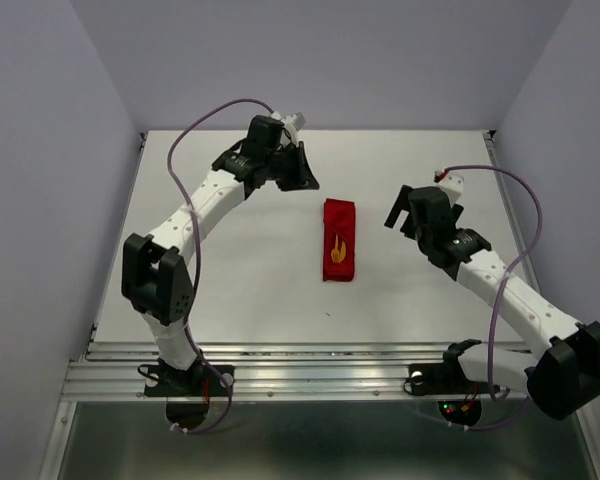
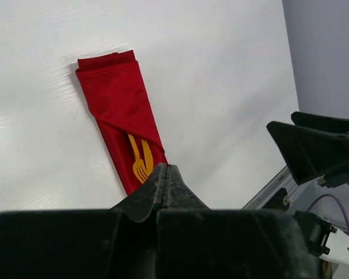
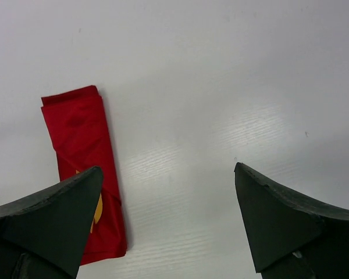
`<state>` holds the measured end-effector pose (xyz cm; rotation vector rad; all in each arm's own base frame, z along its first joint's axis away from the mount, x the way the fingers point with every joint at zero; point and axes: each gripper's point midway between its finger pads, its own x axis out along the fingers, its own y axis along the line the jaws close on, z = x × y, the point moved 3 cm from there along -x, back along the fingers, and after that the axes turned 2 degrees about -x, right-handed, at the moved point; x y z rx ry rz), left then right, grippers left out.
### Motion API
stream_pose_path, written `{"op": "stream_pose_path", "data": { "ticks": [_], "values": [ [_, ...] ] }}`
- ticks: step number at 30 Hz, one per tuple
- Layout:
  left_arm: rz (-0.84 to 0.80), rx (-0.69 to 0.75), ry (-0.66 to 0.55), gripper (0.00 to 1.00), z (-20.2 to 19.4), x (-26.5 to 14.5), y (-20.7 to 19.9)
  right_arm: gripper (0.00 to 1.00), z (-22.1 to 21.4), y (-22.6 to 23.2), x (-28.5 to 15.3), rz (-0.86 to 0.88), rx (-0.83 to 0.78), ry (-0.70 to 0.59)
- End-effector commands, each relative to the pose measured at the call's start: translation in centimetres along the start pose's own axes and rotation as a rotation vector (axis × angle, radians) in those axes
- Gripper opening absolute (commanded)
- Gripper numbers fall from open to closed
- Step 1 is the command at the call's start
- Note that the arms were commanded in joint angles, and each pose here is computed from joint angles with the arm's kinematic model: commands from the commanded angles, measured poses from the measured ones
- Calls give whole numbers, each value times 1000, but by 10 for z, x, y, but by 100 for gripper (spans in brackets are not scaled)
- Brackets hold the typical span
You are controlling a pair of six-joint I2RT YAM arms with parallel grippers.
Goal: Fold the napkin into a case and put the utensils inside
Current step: Reset both arms
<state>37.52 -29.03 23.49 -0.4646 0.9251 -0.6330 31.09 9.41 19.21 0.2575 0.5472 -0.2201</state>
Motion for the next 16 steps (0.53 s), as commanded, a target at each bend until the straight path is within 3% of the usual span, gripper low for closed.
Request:
{"op": "stream_pose_path", "data": {
  "ticks": [1,10,16],
  "values": [
    [90,79,-13,0,-14,-39,8,100,27,-19,-21,-53,61,-144],
    [265,99,-216,1,-2,-102,20,100,20,-47,-44,-79,75,-188],
    [188,63,-276,4,15,-118,15,100,8,-52,-45,-73,89,-168]
  ]
}}
